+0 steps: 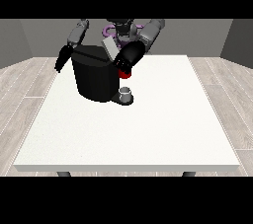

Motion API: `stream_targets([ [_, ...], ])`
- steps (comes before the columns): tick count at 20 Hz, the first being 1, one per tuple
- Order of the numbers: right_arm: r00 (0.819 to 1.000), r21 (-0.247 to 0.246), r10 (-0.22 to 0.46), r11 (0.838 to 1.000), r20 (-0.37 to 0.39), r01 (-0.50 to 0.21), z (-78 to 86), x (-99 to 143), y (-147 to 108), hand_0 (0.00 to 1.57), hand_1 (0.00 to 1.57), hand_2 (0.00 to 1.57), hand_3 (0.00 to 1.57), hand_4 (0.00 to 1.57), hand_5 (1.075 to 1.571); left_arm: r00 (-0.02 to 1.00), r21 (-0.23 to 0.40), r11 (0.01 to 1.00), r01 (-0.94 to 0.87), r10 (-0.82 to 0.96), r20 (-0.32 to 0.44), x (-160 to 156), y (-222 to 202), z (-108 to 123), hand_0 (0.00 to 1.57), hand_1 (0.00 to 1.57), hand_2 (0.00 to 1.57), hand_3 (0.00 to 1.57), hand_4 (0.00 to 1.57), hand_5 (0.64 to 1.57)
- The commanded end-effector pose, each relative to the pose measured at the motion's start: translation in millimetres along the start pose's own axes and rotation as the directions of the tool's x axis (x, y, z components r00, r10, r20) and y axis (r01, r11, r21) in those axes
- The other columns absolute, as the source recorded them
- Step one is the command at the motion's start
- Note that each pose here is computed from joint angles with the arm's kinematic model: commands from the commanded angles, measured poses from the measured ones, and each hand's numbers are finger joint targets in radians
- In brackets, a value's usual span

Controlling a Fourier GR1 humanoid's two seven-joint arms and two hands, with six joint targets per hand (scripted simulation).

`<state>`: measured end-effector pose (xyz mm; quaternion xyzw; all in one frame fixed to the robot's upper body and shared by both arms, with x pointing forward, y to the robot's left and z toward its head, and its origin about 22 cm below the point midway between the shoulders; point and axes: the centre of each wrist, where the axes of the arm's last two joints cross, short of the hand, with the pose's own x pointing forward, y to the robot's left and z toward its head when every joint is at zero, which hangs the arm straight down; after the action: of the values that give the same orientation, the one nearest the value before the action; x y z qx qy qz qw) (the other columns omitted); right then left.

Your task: Insert the coffee pod into the coffee machine and close the lid

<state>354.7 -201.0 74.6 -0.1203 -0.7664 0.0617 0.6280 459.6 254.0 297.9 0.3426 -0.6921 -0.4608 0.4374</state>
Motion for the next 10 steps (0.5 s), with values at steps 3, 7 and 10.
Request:
stream_targets([
  [3,1.000,-0.019,-0.007,1.000,0.006,0.007,-3.7,2.8,-5.9,0.00,0.00,0.00,0.00,0.16,1.571,0.997,0.046,0.997,0.062,-0.064,0.049,-5.6,3.8,4.5,1.14,1.14,1.12,0.84,0.00,1.571],
  [7,1.000,-0.019,0.001,1.000,0.016,0.000,7.0,-6.5,7.7,0.00,0.00,0.00,0.00,0.17,1.571,0.994,0.046,0.994,0.100,-0.102,0.045,-7.6,0.7,5.2,0.92,0.92,0.98,0.69,0.00,1.571],
  [10,0.999,-0.009,0.028,1.000,0.017,-0.028,-1.5,1.6,-2.9,0.00,0.00,0.00,0.00,0.15,1.571,0.992,0.059,0.990,0.129,-0.129,0.009,-9.8,16.7,7.3,0.51,0.51,0.78,0.60,0.00,1.571],
])
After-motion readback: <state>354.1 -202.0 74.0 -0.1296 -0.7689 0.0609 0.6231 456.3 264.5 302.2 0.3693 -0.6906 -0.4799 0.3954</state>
